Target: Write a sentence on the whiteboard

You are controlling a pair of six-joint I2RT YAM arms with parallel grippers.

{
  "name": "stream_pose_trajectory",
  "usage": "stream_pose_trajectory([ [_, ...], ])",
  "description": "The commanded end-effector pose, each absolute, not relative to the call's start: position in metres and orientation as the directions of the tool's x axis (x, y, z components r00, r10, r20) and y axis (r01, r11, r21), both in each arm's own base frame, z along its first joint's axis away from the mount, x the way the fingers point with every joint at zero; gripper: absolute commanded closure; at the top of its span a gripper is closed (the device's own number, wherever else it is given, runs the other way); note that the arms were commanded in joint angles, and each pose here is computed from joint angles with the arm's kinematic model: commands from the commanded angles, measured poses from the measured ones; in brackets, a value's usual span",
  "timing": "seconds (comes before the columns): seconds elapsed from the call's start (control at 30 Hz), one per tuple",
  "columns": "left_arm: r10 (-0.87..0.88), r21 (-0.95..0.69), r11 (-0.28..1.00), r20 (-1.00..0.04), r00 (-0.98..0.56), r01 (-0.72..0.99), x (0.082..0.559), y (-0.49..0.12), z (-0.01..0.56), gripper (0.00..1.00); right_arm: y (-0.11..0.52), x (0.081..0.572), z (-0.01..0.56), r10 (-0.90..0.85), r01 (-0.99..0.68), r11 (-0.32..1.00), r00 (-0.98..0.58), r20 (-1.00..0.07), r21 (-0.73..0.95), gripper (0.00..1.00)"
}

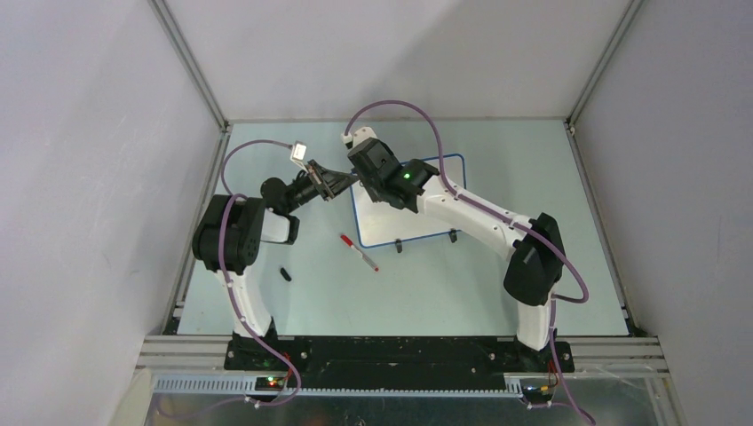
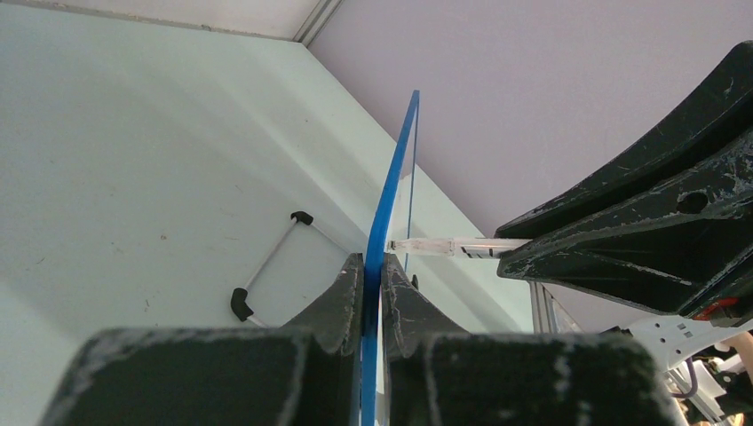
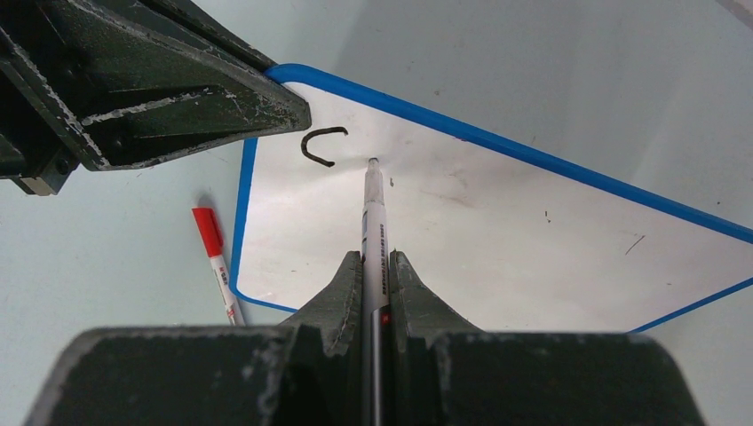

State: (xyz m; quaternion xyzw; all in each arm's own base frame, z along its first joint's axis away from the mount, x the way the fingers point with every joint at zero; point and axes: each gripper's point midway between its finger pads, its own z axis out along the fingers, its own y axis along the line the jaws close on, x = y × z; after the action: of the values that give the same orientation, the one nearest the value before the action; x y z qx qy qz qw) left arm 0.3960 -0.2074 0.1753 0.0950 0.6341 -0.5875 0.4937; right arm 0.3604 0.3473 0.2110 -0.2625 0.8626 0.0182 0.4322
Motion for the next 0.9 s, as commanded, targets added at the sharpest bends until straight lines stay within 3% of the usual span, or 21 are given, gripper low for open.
stream_pose_trajectory([
  [0.0, -0.455, -0.564, 0.286, -0.791, -0.408, 0.775, 0.388, -0.21, 0.201, 0.95, 0.351, 0.369, 0.218, -0.408, -0.455, 0.873, -0.484, -0.775, -0.176, 1.0],
  [0.87, -0.454, -0.562, 0.286, -0.793, -0.406, 0.776, 0.388, -0.21, 0.202, 0.95, 0.34, 0.36, 0.207, -0.444, -0.468, 0.862, -0.507, -0.739, -0.196, 1.0],
])
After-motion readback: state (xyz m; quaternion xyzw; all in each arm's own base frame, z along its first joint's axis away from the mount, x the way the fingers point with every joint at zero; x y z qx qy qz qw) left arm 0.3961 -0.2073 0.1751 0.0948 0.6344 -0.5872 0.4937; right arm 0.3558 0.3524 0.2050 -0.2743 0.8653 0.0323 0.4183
